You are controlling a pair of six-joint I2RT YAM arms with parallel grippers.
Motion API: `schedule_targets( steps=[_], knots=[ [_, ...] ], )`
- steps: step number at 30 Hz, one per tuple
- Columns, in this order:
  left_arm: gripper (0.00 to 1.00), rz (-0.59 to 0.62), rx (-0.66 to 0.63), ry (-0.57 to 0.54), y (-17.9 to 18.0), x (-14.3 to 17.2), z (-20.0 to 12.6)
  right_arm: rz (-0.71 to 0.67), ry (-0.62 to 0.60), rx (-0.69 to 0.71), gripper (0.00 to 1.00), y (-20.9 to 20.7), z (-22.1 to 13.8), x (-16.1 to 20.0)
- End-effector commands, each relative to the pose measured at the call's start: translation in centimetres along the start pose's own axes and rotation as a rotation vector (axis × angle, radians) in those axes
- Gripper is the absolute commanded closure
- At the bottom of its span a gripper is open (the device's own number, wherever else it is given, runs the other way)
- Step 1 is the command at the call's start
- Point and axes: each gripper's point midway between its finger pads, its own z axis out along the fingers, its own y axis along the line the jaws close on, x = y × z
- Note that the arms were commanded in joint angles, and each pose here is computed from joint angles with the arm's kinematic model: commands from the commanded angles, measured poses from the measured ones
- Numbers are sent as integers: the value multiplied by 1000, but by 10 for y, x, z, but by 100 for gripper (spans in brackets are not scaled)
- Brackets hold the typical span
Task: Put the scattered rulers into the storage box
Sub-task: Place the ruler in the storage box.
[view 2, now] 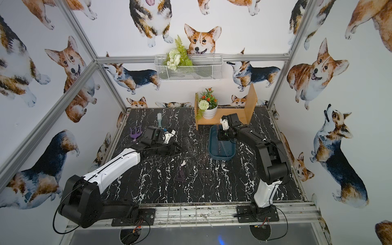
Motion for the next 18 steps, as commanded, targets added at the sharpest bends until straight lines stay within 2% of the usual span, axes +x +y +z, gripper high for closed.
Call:
schedule_targets(
  steps=[1, 5, 7, 14, 16, 18],
  knots=[
    [62, 16, 14, -7, -3, -2, 0, -16, 18, 14, 100, 0, 3, 3],
    [62, 15, 12, -6, -2, -1, 0, -18, 12, 27, 100, -1, 1, 3],
    [62, 13, 10, -6, -1, -1, 0, -20, -5, 31, 94, 0, -4, 1],
    [62, 15, -6, -10, 0, 0, -2, -34, -112, 41, 51, 9, -38, -15],
    [62, 12, -15, -11, 2, 0, -3, -35, -148, 56, 45, 10, -50, -20],
    [62, 10, -26, -10, 3, 1, -3, -38, -190, 71, 45, 13, -65, -26]
  ],
)
